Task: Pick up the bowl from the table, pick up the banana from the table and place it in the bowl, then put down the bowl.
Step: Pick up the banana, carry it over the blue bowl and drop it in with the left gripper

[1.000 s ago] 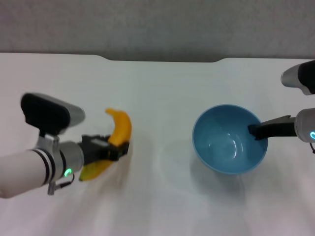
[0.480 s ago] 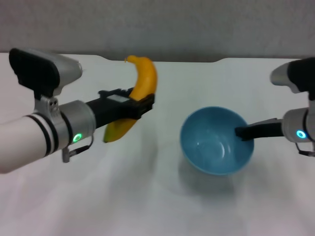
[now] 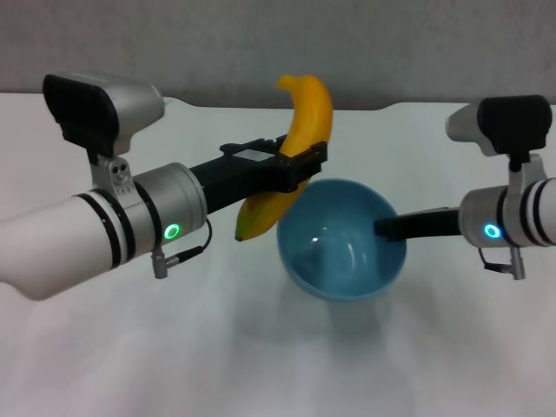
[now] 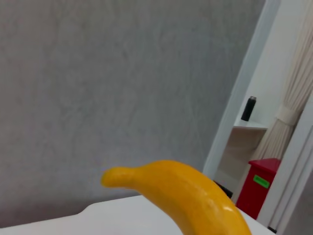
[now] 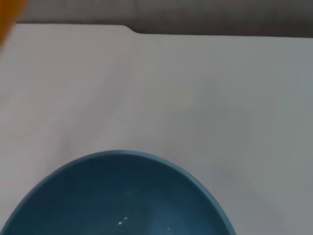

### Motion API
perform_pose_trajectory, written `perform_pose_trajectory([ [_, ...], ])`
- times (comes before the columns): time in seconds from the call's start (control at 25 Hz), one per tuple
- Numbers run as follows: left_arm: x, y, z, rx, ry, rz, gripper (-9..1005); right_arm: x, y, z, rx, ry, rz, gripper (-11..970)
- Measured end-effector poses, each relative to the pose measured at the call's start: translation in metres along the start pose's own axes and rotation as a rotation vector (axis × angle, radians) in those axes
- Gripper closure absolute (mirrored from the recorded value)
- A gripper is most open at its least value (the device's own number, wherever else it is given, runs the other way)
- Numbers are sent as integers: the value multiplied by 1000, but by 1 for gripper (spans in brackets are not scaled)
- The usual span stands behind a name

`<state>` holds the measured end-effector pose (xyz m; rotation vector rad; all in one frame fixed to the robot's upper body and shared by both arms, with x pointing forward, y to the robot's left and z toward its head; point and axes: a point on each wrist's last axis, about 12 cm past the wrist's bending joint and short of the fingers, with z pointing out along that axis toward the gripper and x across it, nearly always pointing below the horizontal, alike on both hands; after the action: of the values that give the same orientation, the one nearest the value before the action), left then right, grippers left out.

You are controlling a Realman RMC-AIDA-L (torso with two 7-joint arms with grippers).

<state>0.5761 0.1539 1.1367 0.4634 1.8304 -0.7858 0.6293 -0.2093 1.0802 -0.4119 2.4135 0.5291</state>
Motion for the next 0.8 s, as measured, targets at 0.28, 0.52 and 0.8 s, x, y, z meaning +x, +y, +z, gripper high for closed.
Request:
perform_pose_trajectory([
  [0.28, 8, -9, 13, 51, -3, 22, 394, -4, 7, 7, -13, 7, 9, 927],
  [0.52, 15, -7, 17, 60, -3, 1, 379, -5, 25, 14, -62, 20, -13, 927],
  [0.8, 20, -10, 19, 81, -2, 17, 360, -9, 30, 16, -72, 25, -23, 927],
])
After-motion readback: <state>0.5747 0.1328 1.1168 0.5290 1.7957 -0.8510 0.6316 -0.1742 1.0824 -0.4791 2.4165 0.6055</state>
